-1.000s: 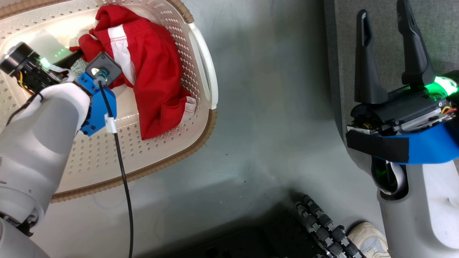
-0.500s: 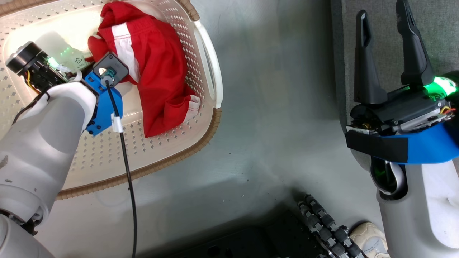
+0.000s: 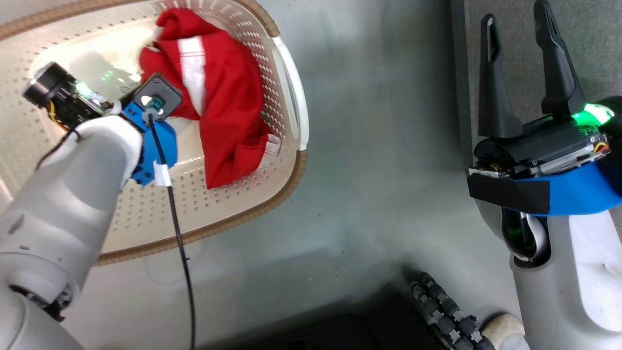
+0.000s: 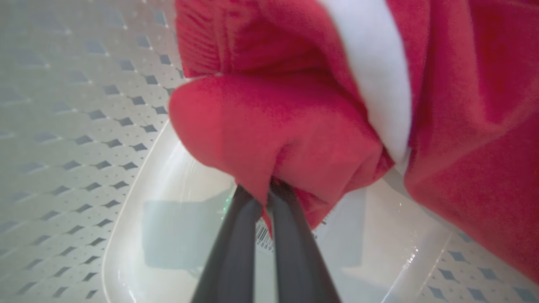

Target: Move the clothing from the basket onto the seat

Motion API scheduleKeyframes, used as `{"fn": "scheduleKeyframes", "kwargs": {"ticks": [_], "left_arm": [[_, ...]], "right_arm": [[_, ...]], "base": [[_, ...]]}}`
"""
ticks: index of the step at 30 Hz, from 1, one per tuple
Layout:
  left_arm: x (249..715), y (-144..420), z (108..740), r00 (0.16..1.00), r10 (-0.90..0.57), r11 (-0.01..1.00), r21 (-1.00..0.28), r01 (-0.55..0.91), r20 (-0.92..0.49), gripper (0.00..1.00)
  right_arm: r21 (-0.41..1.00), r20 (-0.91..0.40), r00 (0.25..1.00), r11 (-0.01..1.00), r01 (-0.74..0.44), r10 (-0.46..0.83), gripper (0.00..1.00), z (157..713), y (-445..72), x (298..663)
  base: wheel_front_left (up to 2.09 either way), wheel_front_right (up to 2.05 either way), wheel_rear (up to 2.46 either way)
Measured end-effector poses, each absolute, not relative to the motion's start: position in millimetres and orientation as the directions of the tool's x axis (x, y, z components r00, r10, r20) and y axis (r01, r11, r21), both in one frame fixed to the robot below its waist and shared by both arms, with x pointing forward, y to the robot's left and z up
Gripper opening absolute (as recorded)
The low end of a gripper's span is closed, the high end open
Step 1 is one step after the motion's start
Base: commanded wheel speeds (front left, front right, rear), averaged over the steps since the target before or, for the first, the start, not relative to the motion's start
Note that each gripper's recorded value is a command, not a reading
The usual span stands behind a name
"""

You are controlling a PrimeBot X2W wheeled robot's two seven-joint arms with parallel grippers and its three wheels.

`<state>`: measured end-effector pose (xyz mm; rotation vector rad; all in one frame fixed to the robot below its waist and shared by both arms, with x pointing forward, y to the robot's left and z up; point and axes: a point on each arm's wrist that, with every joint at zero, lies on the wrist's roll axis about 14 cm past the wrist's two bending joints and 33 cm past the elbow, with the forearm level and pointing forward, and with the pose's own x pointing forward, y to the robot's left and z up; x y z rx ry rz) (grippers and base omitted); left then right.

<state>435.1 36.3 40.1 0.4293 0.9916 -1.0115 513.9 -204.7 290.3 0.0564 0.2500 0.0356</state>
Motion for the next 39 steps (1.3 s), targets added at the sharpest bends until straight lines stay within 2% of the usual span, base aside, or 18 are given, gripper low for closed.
{"fn": "scheduleKeyframes", "kwargs": {"ticks": [12,22,39], "left_arm": [[447.8,7.1,108.3,0.282,-0.594,0.56,-0.135,0.818,-0.753,0.0],[466.8,-6.3,191.7,0.461,-0.648,0.656,-0.137,0.743,-0.606,0.0],[476.9,8.3,344.2,0.729,-0.608,0.783,-0.087,0.616,-0.314,0.0]], "right_arm": [[0.072,-0.167,0.984,0.996,-0.056,0.067,1.0,327.5,-191.2,524.3],[0.084,-0.108,0.99,0.993,-0.083,0.092,1.0,361.8,-176.2,524.7],[0.105,-0.013,0.989,0.984,-0.146,0.148,1.0,426.1,-147.5,505.6]], "base": [[0.0,0.0,0.0],[0.0,0.0,0.0],[0.0,0.0,0.0]]}}
